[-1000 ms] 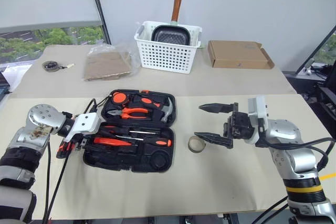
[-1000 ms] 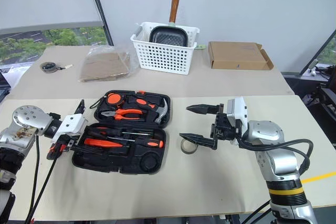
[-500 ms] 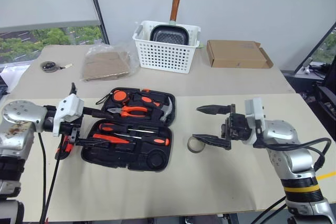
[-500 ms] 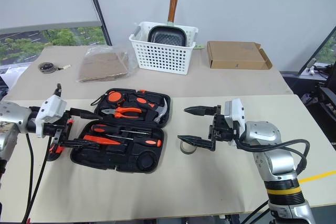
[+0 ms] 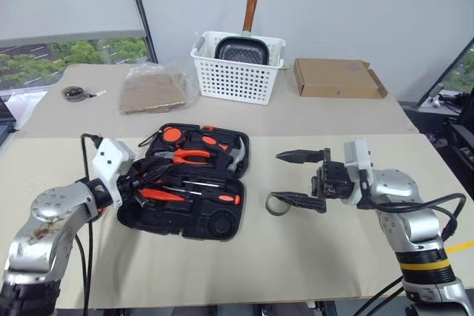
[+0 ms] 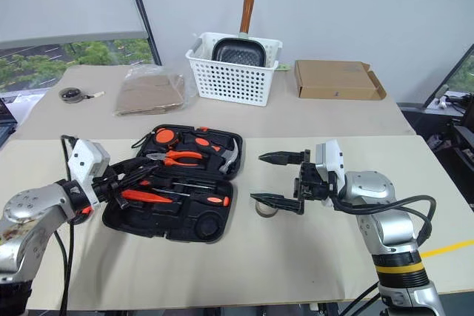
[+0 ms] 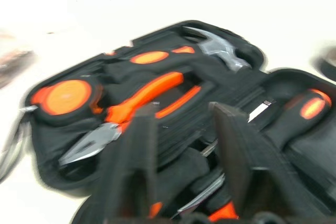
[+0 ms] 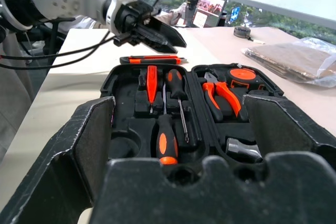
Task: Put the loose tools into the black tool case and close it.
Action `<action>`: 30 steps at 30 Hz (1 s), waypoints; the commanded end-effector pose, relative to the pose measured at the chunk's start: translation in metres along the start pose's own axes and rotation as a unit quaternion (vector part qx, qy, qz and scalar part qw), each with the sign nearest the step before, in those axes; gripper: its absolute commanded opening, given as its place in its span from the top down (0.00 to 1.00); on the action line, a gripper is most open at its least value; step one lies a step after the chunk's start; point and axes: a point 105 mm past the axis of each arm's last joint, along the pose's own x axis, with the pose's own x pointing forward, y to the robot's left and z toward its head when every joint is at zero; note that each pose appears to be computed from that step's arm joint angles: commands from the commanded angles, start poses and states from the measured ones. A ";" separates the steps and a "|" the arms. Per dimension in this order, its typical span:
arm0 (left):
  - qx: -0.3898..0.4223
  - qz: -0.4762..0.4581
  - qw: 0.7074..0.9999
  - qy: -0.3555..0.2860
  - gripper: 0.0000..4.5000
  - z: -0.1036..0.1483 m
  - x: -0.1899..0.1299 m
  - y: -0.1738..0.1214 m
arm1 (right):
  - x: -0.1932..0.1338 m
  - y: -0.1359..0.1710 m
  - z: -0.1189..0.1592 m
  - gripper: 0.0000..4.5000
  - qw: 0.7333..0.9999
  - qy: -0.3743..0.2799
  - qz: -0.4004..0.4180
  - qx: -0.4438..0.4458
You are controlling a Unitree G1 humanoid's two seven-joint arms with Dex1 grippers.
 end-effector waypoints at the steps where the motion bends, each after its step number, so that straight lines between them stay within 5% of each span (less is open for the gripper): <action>1: 0.001 0.095 0.995 0.024 0.99 -0.001 -0.011 0.011 | -0.001 -0.002 0.011 0.00 0.999 -0.007 0.011 -0.030; 25: -0.128 0.152 0.973 0.116 0.99 -0.085 -0.011 -0.022 | -0.001 0.001 0.011 0.00 0.999 -0.005 0.018 -0.026; 30: -0.126 0.156 0.975 0.096 0.99 -0.083 -0.012 -0.020 | -0.001 0.000 0.012 0.00 0.999 -0.005 0.017 -0.027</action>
